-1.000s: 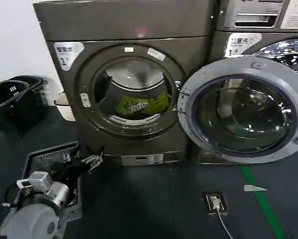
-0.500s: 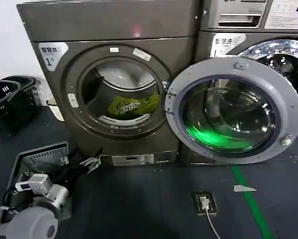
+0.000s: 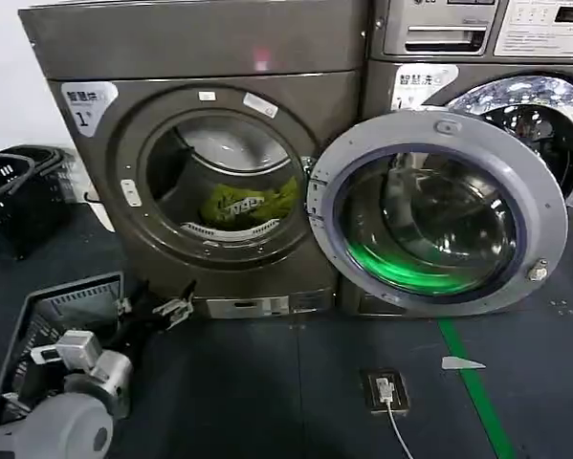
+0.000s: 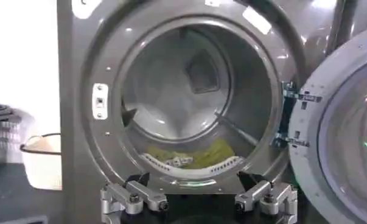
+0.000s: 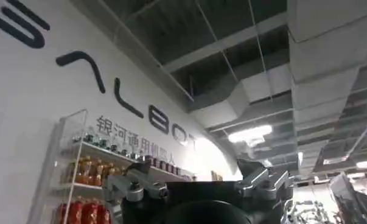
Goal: Grasp the clothes from the dryer.
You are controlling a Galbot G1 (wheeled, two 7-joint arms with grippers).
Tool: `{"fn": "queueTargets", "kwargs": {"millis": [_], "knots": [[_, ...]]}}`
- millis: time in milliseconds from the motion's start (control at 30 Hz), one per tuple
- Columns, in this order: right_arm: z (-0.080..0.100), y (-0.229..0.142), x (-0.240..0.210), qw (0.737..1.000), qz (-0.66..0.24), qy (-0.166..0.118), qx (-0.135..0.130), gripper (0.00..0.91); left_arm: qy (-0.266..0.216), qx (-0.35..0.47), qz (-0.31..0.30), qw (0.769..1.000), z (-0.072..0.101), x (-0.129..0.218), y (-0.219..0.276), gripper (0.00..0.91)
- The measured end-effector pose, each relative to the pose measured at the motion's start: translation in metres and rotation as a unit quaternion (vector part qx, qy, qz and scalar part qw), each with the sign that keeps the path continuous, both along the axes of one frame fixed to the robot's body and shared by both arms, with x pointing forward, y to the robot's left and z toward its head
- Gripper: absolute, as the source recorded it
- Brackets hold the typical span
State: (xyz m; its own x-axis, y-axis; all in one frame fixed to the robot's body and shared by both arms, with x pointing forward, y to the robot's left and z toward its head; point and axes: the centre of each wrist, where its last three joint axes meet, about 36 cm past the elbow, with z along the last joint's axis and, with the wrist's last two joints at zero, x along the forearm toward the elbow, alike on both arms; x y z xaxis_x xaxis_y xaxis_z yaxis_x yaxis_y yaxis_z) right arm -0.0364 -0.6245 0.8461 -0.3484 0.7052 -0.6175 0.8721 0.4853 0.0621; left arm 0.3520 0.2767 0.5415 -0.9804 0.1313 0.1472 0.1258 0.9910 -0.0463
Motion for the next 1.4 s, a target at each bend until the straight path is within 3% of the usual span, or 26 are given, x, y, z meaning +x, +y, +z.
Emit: {"fn": "queueTargets", "kwargs": {"millis": [1400], "knots": [[-0.004, 0.013, 0.005, 0.999, 0.007, 0.009, -0.031, 0.907, -0.004, 0.001, -0.010, 1.000, 0.001, 0.003, -0.001, 0.907]]}}
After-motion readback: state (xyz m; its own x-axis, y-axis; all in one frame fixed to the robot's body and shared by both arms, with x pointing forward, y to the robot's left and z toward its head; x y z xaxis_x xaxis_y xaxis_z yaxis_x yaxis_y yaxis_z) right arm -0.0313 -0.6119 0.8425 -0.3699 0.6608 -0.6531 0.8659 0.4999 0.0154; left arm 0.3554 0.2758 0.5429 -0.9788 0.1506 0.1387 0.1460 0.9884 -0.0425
